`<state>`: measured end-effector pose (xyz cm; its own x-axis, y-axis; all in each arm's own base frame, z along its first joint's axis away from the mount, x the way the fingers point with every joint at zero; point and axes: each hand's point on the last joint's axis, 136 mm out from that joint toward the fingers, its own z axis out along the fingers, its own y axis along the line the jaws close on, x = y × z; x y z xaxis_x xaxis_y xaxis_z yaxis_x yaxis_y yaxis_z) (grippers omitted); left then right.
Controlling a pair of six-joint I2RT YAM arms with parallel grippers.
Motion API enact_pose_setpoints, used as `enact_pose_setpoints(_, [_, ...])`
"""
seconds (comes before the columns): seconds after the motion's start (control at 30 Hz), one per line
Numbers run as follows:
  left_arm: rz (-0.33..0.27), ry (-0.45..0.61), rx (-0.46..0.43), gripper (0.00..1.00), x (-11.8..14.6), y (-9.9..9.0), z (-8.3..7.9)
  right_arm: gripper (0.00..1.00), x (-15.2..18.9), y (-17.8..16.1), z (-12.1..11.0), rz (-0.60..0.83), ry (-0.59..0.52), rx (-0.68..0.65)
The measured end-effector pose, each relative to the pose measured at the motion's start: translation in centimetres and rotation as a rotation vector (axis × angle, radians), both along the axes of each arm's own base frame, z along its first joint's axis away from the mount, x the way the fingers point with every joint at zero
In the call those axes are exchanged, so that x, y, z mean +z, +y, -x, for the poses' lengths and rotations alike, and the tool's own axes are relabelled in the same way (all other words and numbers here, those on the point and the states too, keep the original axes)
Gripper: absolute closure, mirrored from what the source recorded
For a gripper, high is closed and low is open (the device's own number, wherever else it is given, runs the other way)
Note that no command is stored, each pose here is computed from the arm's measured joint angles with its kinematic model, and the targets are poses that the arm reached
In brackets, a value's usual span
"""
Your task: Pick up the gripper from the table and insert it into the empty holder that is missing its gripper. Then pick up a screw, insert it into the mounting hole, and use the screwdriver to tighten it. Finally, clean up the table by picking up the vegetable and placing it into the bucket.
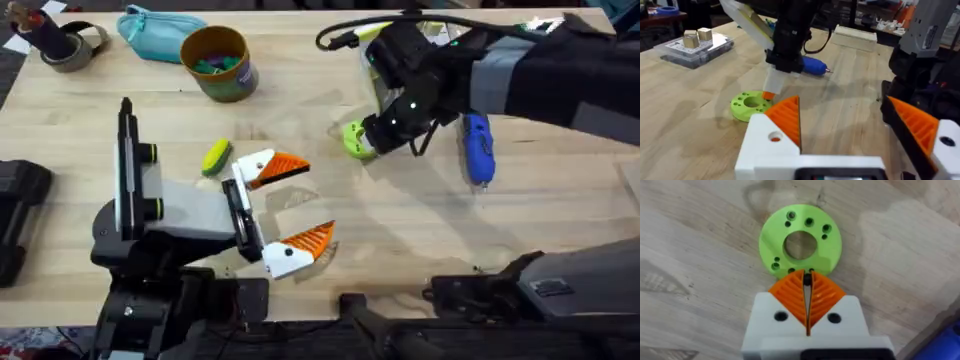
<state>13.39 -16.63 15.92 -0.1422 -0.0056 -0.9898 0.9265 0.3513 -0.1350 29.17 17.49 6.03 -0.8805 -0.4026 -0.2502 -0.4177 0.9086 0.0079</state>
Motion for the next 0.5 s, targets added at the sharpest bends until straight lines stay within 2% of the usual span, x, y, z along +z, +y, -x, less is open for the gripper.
enact_pose_setpoints(0.5, [0.000, 0.000, 0.000, 0.014, 0.0, 0.0, 0.0, 0.994, 3.2, 0.5, -0.8, -0.003, -0.004, 0.000])
